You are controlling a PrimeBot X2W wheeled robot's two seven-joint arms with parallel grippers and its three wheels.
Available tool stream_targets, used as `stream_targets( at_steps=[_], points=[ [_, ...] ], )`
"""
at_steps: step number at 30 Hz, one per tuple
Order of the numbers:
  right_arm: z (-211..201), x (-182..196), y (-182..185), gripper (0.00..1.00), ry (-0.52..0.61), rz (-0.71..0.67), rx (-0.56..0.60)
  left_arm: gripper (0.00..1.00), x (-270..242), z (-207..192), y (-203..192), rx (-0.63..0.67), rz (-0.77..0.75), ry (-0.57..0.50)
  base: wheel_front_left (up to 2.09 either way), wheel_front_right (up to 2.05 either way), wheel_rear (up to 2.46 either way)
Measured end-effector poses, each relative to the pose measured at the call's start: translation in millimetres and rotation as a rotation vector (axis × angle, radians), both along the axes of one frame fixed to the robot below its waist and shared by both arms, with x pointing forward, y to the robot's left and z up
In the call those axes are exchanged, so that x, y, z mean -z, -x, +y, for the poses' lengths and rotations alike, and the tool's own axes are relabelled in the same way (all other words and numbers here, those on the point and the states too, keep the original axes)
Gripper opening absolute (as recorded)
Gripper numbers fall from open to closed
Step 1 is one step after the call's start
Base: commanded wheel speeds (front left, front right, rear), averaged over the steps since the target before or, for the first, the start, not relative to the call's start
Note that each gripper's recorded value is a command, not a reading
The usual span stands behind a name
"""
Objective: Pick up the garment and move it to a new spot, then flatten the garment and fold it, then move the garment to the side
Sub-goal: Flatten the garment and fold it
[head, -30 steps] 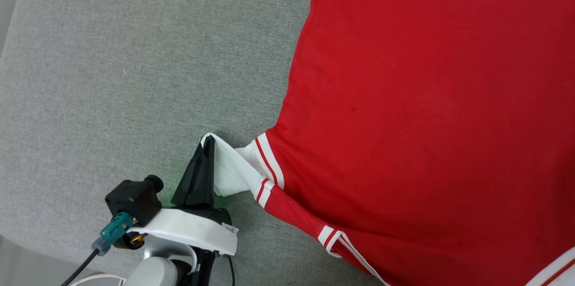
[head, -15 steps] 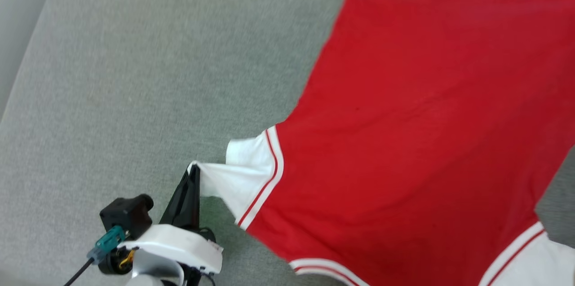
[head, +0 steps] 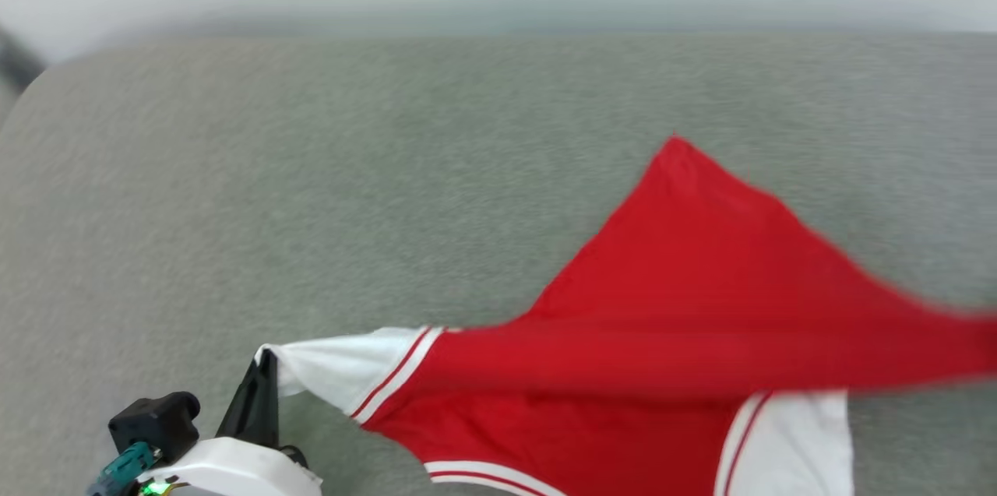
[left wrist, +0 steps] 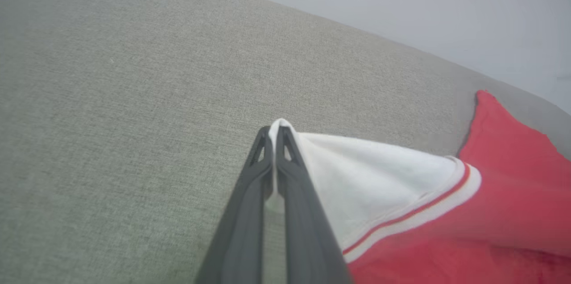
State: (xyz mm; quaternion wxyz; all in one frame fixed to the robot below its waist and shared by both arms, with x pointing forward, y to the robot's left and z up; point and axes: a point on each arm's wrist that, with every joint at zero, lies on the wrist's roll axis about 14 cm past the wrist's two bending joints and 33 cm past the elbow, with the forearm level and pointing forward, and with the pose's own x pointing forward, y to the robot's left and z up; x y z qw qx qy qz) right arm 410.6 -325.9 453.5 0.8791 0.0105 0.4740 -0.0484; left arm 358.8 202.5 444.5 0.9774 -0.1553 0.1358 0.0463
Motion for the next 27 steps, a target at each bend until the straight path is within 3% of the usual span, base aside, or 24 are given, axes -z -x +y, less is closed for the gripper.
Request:
stream_targets(
  at_steps=[4,5,6,7,8,9,10,11,16,22,27],
  points=[
    [-9,48,87,0.00,-0.068,0.142,0.101,0.00,-3,-8,-5,0.038,0.003,-0.005,0.00,0.00,0.00],
    [-2,69,123,0.00,-0.124,0.190,0.154,0.00,-3,-12,-5,0.050,0.009,-0.002,0.00,0.00,0.00],
    [-2,69,123,0.00,-0.124,0.190,0.154,0.00,-3,-12,-5,0.050,0.009,-0.002,0.00,0.00,0.00],
    [1,78,140,0.14,-0.144,0.218,0.174,0.00,-2,-14,-5,0.054,0.021,-0.003,0.00,0.00,0.00],
    [5,85,154,0.48,-0.167,0.238,0.198,0.00,1,-15,-4,0.064,0.035,-0.006,0.00,0.00,0.00],
    [8,91,166,0.48,-0.187,0.250,0.219,0.00,2,-17,-3,0.076,0.048,-0.014,0.00,0.00,0.00],
    [12,96,175,0.93,-0.204,0.265,0.234,0.00,2,-18,-4,0.081,0.047,-0.018,0.00,0.00,0.00],
    [15,99,180,1.00,-0.224,0.259,0.248,0.00,1,-19,-5,0.086,0.049,-0.019,0.00,0.00,0.00],
    [7,80,154,1.00,-0.192,0.072,0.254,0.00,4,-23,-6,0.107,0.075,-0.024,0.00,0.00,0.00],
    [-7,11,64,1.00,-0.094,-0.359,0.189,0.00,3,-24,-10,0.114,0.080,-0.023,0.00,0.00,0.00],
    [13,-15,2,1.00,-0.126,-0.510,0.123,0.00,1,-33,-21,0.131,0.063,-0.012,0.00,0.00,0.00]
  ],
)
